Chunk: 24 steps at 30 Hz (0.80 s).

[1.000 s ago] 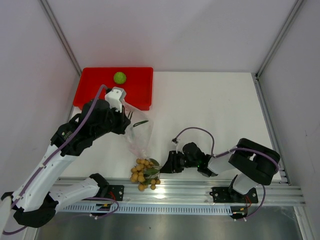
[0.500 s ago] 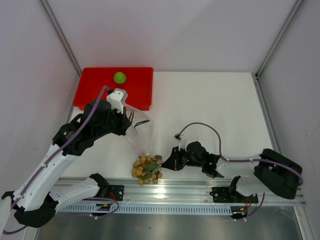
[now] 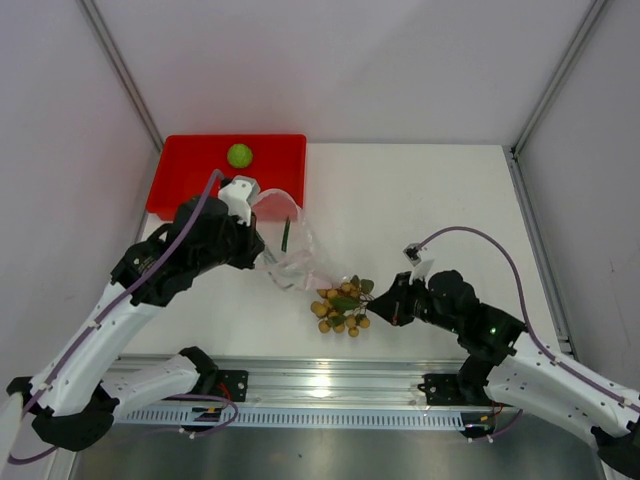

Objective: Place the food in the zip-top bag and seal the zipper
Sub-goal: Pick up the fake fruit from the center of the board.

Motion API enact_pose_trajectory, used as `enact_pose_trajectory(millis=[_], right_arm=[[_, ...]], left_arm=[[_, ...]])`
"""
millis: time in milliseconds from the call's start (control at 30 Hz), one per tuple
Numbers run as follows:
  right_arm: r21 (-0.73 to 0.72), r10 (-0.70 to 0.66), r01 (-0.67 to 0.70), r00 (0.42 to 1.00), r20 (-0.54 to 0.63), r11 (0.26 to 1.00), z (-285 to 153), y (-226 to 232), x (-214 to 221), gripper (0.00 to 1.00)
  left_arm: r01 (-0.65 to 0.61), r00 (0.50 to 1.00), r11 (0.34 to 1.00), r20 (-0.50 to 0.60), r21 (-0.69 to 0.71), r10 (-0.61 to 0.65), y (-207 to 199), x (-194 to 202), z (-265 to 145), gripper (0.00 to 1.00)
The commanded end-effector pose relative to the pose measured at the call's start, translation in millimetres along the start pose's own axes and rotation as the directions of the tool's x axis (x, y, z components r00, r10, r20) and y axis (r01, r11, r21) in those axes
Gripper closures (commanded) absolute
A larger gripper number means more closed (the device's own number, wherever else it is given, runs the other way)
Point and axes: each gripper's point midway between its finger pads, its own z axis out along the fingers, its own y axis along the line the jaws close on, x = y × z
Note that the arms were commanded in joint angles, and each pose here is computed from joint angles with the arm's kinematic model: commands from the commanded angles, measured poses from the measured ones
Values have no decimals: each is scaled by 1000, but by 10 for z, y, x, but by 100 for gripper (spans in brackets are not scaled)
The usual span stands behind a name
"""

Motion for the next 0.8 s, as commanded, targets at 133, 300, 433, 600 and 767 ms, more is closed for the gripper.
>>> enact_pose_trajectory(millis=[133,300,433,600,767], right_arm=[[-36,-48,42,981,-189,998,-361,179,217,100],[55,-6,18,976,-219,998,-413,0,348,100],[90,41,-20,971,-236,996,-339,-63,433,100],[64,16,-11,996,-86,998,-454,167,-4,100],[70,-72,71,997,15,995,-684,459,-575,100]], left_arm=[[31,994,996,103,-89,-22,121,-395,-14,99],[117,953,993,283,-22,-106,27,-914,-292,99],[154,896,982,404,109,-185,-174,-1351,-636,100],[92,937,962,305,257,-170,-522,-1339,-557,99],[82,982,944,135,321,-131,-636,-808,-179,99]])
